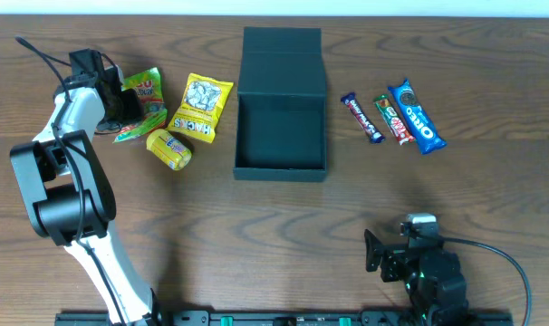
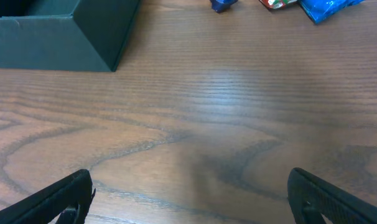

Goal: Pack container
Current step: 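Reach left gripper to the Haribo Worms bag and grasp it, then carry the Haribo bag with left gripper and drop it into box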

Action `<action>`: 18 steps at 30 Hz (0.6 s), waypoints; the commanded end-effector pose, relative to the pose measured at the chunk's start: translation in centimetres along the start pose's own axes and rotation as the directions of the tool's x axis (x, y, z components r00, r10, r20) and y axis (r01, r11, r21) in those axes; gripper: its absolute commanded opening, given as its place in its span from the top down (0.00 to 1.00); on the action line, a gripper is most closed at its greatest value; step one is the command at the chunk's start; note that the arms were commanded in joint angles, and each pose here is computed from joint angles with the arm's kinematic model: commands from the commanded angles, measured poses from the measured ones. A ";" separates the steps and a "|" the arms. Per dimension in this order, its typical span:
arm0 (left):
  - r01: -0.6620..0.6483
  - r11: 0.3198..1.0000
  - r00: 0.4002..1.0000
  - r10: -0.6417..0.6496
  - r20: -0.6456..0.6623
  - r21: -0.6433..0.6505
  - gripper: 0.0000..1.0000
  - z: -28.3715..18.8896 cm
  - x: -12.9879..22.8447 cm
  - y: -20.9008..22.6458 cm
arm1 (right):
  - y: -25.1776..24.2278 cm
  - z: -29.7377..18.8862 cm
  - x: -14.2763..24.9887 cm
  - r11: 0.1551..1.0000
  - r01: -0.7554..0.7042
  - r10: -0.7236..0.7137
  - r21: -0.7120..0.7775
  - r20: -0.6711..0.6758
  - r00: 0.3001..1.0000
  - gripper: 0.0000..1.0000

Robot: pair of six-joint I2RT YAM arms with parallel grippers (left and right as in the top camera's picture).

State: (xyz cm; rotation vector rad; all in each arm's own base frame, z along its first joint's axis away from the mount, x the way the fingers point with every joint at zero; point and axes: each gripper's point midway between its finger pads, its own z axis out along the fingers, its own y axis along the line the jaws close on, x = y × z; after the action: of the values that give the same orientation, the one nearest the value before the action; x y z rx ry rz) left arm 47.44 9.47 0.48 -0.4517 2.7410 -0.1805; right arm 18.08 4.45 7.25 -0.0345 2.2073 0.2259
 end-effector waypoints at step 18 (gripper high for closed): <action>-0.036 0.999 0.983 0.033 0.179 0.013 0.94 -10.4 -9.1 -4.2 | -0.2 0.1 0.1 1.000 0.005 -0.005 0.006 0.001 1.000 0.01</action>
State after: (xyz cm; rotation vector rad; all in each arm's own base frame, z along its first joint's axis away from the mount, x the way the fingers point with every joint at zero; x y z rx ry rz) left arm 51.30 10.26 8.17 -0.4519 2.6801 -0.1549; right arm 18.08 4.45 7.25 -0.0349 2.2072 0.2257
